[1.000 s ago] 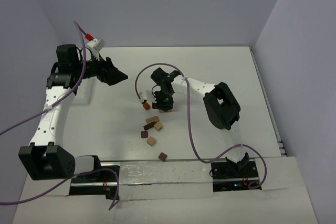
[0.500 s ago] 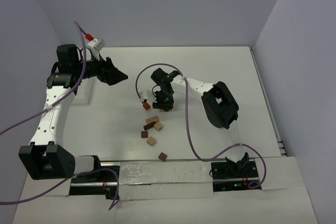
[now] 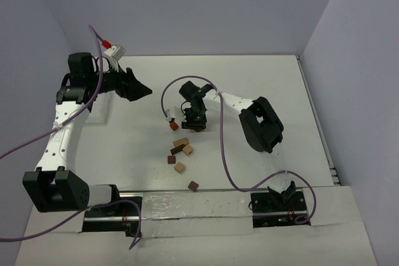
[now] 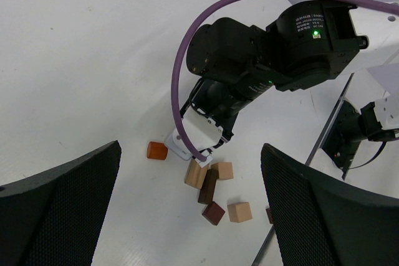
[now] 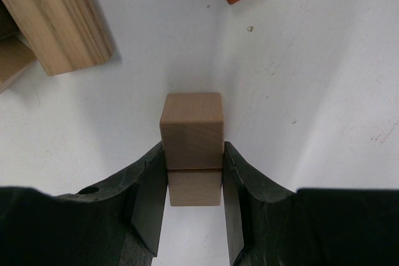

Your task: Build the wood block tower

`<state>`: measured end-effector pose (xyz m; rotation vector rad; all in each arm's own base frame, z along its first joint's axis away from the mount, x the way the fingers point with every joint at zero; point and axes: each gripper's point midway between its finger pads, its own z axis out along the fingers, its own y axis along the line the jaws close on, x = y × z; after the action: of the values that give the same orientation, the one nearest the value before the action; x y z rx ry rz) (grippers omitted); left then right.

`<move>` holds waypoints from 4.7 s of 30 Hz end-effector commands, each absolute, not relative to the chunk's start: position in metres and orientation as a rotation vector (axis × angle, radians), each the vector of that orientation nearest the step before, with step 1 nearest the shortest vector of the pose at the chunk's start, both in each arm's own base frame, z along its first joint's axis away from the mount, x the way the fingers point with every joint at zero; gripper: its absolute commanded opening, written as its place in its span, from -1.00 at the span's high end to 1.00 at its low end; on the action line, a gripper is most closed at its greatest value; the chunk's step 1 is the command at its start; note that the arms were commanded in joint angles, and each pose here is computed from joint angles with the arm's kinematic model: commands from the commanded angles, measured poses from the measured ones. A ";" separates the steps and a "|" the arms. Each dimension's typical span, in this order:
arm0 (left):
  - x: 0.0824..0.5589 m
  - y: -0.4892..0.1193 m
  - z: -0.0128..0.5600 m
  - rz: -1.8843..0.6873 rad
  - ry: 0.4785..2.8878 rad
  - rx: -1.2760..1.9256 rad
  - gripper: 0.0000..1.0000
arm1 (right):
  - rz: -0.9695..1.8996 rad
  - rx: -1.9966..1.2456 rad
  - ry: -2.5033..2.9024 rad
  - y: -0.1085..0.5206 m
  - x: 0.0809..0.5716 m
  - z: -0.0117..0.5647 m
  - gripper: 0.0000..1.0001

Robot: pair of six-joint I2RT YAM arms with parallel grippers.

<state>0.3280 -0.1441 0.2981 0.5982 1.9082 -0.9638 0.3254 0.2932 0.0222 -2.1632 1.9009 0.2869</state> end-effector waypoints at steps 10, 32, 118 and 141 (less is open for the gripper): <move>0.337 -0.142 0.316 -0.922 1.844 0.629 -0.98 | 0.267 -2.164 1.907 0.291 0.330 0.013 1.00; 0.340 -0.142 0.315 -0.935 1.850 0.617 -0.98 | 0.232 -2.041 1.962 0.304 0.358 0.021 1.00; 0.343 -0.139 0.313 -0.916 1.877 0.562 -0.99 | 0.061 -0.217 2.773 0.279 0.381 0.033 1.00; 0.344 -0.138 0.313 -0.911 1.876 0.555 -0.99 | 0.123 -0.029 2.967 0.281 0.354 -0.002 0.96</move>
<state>0.3376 -0.1400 0.2922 0.5370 1.9454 -0.9395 0.3700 0.2852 0.0234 -0.0674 2.8664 0.1582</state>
